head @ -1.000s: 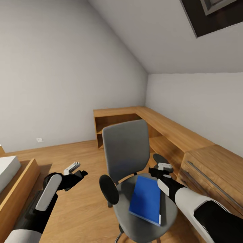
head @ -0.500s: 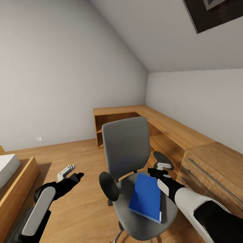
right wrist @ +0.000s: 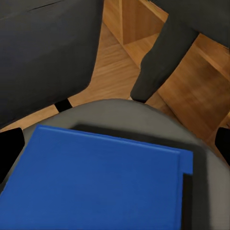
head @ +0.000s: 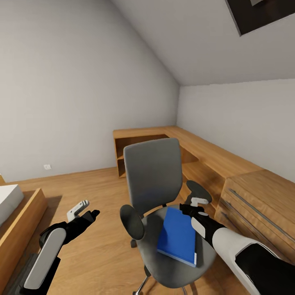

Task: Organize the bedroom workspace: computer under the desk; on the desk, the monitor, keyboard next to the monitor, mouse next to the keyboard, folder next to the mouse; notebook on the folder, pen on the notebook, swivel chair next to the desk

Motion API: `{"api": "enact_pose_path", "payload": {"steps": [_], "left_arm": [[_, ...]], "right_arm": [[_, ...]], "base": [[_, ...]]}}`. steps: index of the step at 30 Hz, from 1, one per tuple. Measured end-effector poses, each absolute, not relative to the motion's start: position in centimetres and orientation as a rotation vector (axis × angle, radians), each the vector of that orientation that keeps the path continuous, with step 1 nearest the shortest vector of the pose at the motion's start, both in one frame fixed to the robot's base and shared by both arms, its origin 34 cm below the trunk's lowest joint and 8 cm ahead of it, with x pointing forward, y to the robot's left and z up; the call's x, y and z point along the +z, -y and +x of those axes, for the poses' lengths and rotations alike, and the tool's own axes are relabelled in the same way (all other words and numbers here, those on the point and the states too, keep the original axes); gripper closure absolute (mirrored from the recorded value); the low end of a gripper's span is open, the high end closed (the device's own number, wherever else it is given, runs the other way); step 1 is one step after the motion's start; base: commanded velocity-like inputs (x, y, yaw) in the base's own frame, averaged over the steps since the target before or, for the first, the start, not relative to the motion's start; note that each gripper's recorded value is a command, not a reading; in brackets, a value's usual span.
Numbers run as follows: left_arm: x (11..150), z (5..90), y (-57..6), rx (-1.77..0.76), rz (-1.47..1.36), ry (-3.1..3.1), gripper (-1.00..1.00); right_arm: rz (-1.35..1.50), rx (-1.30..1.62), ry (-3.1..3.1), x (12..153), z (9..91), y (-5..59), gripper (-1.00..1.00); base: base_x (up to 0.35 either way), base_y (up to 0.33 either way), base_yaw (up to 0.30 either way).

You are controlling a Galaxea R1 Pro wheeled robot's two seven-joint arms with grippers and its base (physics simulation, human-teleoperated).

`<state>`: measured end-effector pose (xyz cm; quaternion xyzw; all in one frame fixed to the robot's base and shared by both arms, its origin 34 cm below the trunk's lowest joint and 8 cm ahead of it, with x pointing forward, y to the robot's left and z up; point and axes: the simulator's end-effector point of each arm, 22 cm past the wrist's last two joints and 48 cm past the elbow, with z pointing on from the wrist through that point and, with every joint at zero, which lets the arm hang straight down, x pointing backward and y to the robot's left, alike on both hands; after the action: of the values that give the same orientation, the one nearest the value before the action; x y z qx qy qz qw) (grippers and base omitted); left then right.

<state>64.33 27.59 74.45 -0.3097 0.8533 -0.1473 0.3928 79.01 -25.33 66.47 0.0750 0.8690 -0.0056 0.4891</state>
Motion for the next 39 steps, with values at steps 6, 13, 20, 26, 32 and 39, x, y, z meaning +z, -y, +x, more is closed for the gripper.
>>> {"api": "enact_pose_path", "payload": {"steps": [6, 13, 20, 26, 32, 39], "left_arm": [[73.0, 64.1, -27.5, -0.374, -0.79, -2.171, -1.0], [72.3, 64.0, -27.4, -0.378, -0.793, -2.178, -1.0], [70.8, 63.7, -27.4, -0.37, -0.809, -2.208, -1.0], [70.4, 63.6, -27.5, -0.364, -0.812, -2.215, -1.0], [70.4, 63.6, -27.6, -0.36, -0.812, -2.215, -1.0], [70.4, 63.6, -27.7, -0.357, -0.813, -2.214, -1.0]], "right_arm": [[0.18, -0.013, -2.111, 65.3, 78.9, 25.2, -1.0], [0.174, -0.013, -2.11, 64.9, 78.8, 25.0, -1.0], [0.163, -0.01, -2.107, 65.1, 78.9, 24.7, -1.0], [0.101, -0.01, -2.102, 65.3, 79.0, 23.8, -1.0], [0.019, -0.001, -2.097, 65.5, 79.1, 22.0, -1.0], [-0.009, 0.003, -2.096, 65.5, 79.1, 21.1, -1.0]], "base": [[0.0, 0.0, 0.0], [0.0, 0.0, 0.0], [0.0, 0.0, 0.0], [0.009, 0.0, 0.0], [0.181, 0.0, 0.0], [0.161, 0.0, 0.0]]}}
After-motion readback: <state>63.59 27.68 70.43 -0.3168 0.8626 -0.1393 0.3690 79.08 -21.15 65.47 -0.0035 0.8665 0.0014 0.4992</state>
